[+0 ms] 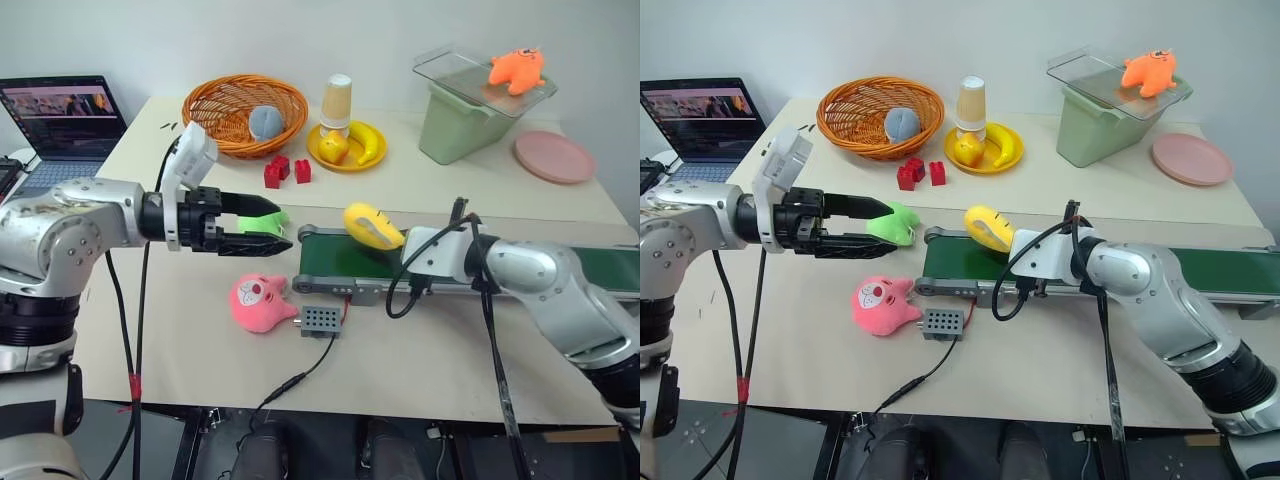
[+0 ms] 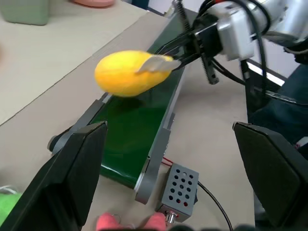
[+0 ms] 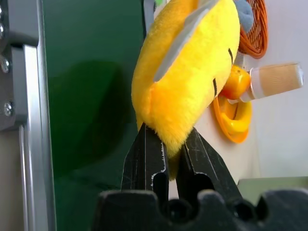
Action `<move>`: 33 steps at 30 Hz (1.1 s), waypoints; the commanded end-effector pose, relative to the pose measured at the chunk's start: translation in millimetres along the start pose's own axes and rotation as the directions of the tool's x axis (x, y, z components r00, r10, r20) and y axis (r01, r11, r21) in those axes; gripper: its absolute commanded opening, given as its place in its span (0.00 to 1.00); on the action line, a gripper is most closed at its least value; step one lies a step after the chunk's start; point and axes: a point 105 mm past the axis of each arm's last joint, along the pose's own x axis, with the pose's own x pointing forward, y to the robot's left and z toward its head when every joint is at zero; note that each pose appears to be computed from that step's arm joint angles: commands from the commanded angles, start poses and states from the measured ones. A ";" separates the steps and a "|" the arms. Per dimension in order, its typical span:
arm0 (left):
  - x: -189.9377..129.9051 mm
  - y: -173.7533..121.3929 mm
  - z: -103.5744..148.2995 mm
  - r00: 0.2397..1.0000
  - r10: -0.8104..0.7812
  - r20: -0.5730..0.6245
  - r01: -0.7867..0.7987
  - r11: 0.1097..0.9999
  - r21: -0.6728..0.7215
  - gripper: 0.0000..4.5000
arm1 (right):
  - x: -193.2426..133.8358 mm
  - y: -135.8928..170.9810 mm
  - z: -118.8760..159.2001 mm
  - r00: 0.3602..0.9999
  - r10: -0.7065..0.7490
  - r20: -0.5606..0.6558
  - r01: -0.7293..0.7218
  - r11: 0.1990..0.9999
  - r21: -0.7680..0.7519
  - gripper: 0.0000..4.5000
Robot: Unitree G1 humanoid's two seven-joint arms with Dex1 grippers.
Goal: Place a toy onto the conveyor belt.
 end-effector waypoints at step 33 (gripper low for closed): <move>14.4 -4.0 8.4 0.998 -0.059 -0.024 0.062 0.991 0.121 1.00 | -42.4 -5.4 31.7 0.982 0.176 0.070 -0.176 0.984 -0.007 0.99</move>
